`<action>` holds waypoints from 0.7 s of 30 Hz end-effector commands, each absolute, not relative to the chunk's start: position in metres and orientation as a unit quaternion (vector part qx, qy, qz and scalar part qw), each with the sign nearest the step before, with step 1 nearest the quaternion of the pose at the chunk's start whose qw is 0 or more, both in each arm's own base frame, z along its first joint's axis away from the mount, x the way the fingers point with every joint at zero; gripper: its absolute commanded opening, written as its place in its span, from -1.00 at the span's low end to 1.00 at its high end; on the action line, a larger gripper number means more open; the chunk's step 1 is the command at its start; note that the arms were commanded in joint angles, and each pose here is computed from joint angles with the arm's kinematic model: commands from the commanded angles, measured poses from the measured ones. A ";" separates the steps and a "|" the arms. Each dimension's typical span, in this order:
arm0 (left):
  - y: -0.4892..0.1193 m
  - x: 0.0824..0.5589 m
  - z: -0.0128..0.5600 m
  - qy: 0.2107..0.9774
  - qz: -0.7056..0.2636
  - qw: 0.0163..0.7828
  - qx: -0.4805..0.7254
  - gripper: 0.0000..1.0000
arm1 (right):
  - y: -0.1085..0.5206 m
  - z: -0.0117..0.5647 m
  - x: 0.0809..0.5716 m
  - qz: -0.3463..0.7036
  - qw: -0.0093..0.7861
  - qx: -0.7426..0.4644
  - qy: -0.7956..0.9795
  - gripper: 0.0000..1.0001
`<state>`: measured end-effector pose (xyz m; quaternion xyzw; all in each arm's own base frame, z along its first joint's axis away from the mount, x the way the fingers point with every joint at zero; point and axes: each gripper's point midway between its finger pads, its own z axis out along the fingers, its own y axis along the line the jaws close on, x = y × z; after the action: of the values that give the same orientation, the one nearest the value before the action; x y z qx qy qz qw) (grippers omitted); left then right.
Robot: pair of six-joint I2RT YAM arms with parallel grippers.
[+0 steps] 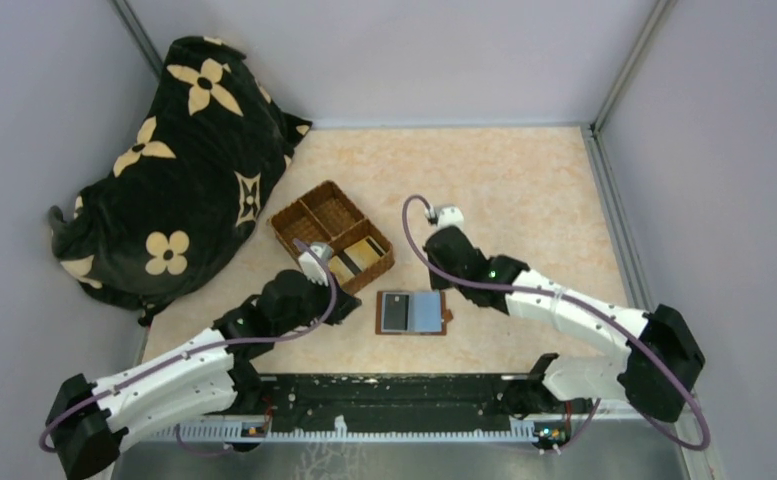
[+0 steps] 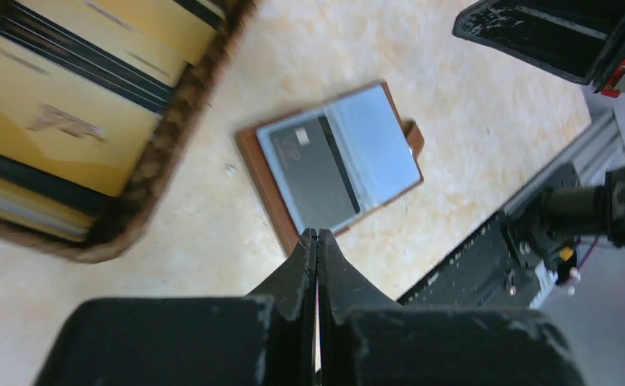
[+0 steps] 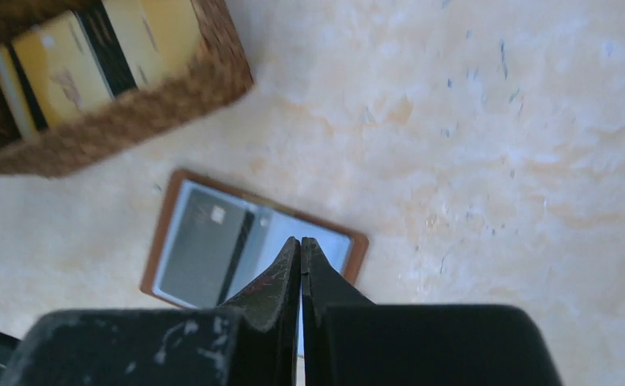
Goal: Take the credit cards out of the card holder
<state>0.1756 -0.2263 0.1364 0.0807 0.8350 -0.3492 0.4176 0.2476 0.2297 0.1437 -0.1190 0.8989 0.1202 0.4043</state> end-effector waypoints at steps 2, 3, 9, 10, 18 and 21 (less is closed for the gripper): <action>-0.282 0.157 0.142 0.804 -0.423 0.396 0.136 -1.00 | 0.230 0.120 0.221 0.185 0.389 -0.097 0.897 -1.00; -0.289 0.155 0.137 0.808 -0.418 0.391 0.143 -1.00 | 0.233 0.118 0.217 0.203 0.388 -0.097 0.894 -1.00; -0.306 0.158 0.091 0.851 -0.362 0.354 0.142 -1.00 | 0.249 0.118 0.199 0.296 0.388 -0.095 0.868 -1.00; -0.304 0.161 0.081 0.862 -0.342 0.347 0.137 -1.00 | 0.251 0.118 0.196 0.306 0.387 -0.097 0.865 -1.00; -0.286 0.183 0.051 0.892 -0.273 0.344 0.110 -1.00 | 0.270 0.112 0.185 0.360 0.368 -0.123 0.849 -0.90; -0.282 0.188 0.046 0.895 -0.266 0.342 0.106 -1.00 | 0.276 0.109 0.183 0.374 0.360 -0.120 0.846 -0.90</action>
<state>0.1722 -0.2826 0.0415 0.1219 0.8966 -0.2735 0.3262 0.1818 0.2539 0.0915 -0.1205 0.8734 0.3169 0.3496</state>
